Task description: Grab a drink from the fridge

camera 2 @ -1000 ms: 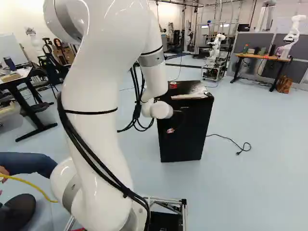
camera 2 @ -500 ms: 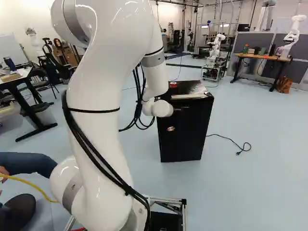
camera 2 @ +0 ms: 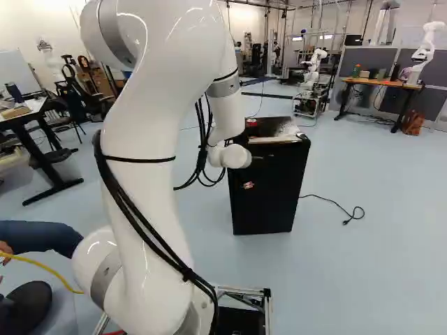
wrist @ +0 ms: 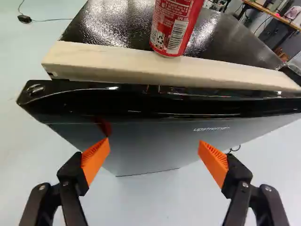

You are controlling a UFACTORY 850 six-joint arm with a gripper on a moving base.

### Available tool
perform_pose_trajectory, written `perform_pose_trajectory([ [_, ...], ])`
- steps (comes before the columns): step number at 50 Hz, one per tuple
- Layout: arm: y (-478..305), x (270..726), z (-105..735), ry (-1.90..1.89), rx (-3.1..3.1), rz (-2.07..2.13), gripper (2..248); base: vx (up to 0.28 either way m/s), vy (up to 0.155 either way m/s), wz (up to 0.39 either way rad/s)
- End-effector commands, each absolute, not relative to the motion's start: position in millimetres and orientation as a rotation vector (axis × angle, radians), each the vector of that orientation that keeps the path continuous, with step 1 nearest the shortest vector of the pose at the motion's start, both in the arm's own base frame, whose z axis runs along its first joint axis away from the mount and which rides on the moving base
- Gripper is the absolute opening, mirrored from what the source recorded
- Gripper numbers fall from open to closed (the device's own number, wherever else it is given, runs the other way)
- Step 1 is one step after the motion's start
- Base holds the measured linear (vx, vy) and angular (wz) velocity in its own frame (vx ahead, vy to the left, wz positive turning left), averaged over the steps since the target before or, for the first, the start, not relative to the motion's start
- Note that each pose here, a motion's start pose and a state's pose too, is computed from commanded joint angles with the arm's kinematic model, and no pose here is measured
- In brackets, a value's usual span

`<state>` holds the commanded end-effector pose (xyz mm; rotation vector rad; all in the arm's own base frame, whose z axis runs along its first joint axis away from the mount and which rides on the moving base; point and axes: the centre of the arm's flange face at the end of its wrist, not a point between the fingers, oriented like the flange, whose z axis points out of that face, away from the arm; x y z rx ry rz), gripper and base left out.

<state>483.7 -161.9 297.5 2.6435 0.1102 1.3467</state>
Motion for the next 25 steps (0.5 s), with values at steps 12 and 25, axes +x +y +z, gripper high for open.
perform_pose_trajectory([
  [12,-162.2,488.1,297.0,0.114,2.641,1.351,247,0.000,0.000,0.000],
  [25,-162.4,491.6,296.6,0.116,2.640,1.354,247,0.000,0.000,0.000],
])
